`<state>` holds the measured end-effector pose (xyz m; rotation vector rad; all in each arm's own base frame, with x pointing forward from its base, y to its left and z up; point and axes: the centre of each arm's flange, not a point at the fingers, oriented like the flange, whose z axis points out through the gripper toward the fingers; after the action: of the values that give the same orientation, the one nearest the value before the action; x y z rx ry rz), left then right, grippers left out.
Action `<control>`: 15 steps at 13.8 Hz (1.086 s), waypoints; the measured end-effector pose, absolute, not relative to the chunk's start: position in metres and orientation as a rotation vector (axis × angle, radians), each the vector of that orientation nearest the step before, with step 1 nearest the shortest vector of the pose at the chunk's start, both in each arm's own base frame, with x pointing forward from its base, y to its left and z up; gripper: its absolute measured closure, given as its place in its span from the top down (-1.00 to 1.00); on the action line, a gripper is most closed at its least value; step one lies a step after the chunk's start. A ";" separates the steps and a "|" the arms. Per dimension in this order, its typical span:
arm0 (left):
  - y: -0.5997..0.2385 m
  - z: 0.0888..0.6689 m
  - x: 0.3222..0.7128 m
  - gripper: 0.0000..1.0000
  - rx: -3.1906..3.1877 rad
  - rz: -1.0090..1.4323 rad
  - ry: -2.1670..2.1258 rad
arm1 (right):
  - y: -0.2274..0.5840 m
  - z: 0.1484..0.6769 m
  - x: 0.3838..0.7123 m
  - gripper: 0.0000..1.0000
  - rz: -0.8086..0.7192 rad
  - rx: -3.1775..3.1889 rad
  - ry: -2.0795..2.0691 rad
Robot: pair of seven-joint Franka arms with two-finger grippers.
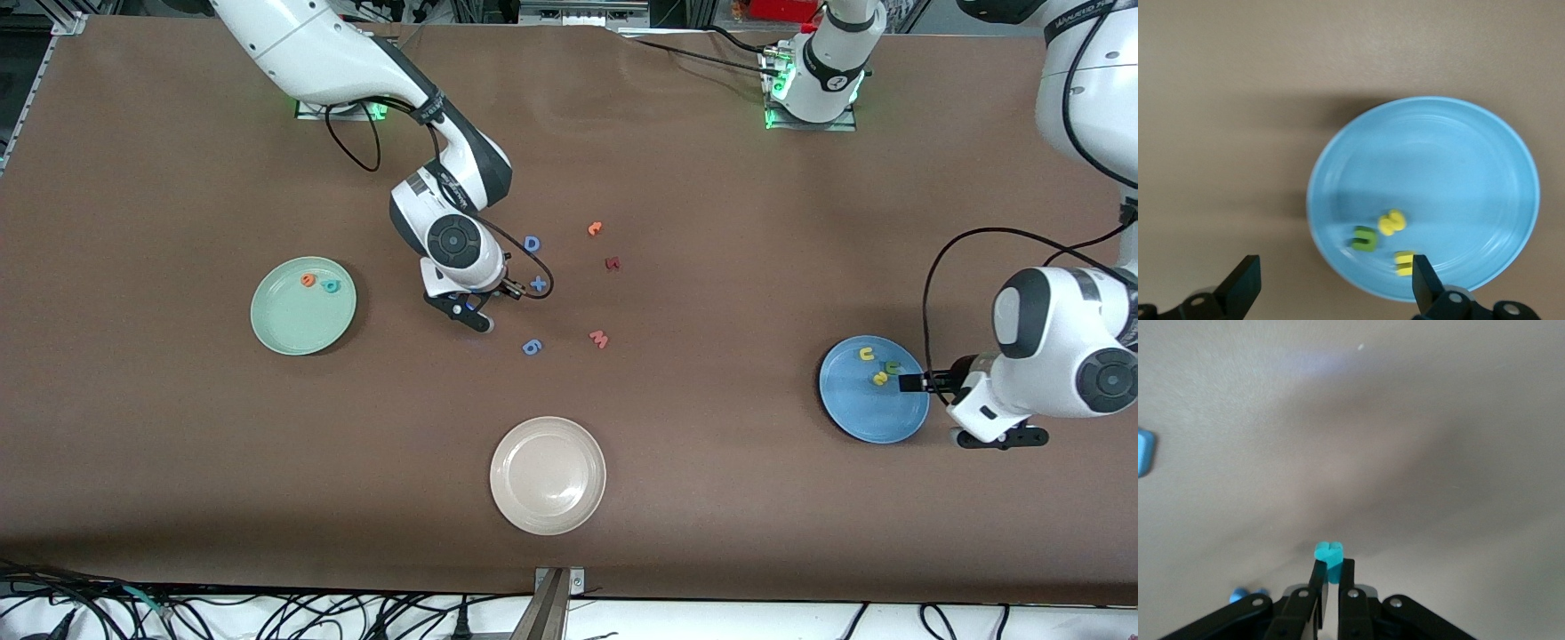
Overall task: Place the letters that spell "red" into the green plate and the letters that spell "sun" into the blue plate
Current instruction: 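Place the yellow letter on the blue plate while the right gripper places teal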
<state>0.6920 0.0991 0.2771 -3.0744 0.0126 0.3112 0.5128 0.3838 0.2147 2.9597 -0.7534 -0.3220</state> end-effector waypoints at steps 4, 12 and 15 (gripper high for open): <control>0.140 0.324 0.670 1.00 -3.018 0.339 0.255 | 0.339 0.282 0.532 -0.81 -0.348 2.880 -0.613; 0.052 0.484 0.604 1.00 -3.085 0.216 0.135 | 0.112 0.278 0.597 -0.81 -0.481 2.874 -0.147; 0.024 0.528 0.588 1.00 -3.096 0.145 0.066 | 0.049 0.237 0.587 -0.81 -0.453 2.907 -0.008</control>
<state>0.5880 0.0241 0.5280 -3.0964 0.0665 0.1445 0.5874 0.0489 0.2366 2.9073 -0.0084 -0.4529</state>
